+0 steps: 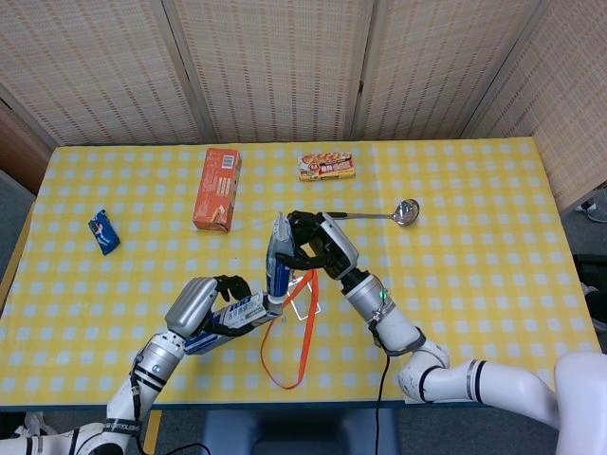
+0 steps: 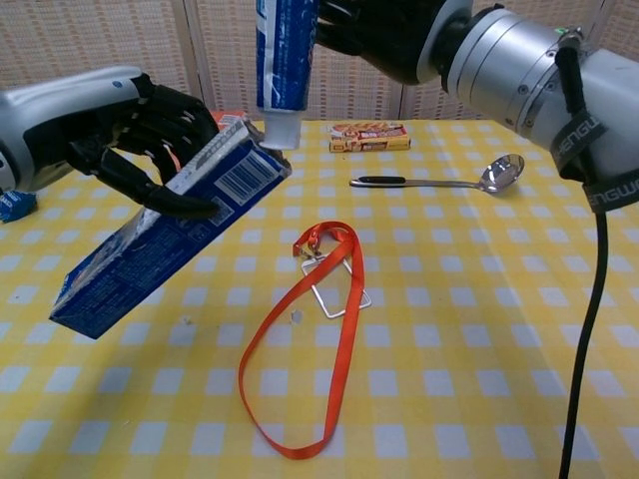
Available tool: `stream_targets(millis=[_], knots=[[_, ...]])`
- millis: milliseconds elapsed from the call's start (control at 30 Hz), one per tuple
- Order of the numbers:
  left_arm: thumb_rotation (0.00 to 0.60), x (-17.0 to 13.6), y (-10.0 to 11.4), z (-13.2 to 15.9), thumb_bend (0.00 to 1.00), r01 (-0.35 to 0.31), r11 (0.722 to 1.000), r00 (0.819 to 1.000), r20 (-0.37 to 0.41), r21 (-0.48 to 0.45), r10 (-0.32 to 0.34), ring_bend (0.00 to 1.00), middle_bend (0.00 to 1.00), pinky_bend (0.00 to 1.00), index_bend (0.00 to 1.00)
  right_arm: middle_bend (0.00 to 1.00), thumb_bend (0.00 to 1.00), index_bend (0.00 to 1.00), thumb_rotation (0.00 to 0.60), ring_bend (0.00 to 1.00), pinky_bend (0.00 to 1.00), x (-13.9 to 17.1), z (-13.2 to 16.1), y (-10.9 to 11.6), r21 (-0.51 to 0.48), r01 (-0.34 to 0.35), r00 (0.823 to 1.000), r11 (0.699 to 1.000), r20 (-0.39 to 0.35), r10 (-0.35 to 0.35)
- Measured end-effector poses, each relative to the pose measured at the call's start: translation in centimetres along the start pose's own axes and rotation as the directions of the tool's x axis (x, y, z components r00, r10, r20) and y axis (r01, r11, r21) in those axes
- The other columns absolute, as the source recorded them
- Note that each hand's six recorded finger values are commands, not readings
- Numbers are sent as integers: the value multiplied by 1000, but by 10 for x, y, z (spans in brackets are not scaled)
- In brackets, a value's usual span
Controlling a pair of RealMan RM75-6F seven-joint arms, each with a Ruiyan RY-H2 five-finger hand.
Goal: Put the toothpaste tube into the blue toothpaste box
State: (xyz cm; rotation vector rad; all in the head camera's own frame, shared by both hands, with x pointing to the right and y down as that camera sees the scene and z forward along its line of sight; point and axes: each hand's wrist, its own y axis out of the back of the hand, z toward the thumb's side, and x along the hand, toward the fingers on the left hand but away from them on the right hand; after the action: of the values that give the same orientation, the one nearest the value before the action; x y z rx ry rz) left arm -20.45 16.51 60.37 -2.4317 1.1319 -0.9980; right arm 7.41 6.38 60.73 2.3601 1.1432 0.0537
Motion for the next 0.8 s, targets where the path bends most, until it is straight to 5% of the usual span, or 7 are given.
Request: stream_targets(millis=[800], knots=[[600,13,7,2,177,-81,991,997,-23,-103,79,505,680,529,534,697,507,735,600,869,924,-5,-17,-4,-112,1,1000,994,-16,-2]])
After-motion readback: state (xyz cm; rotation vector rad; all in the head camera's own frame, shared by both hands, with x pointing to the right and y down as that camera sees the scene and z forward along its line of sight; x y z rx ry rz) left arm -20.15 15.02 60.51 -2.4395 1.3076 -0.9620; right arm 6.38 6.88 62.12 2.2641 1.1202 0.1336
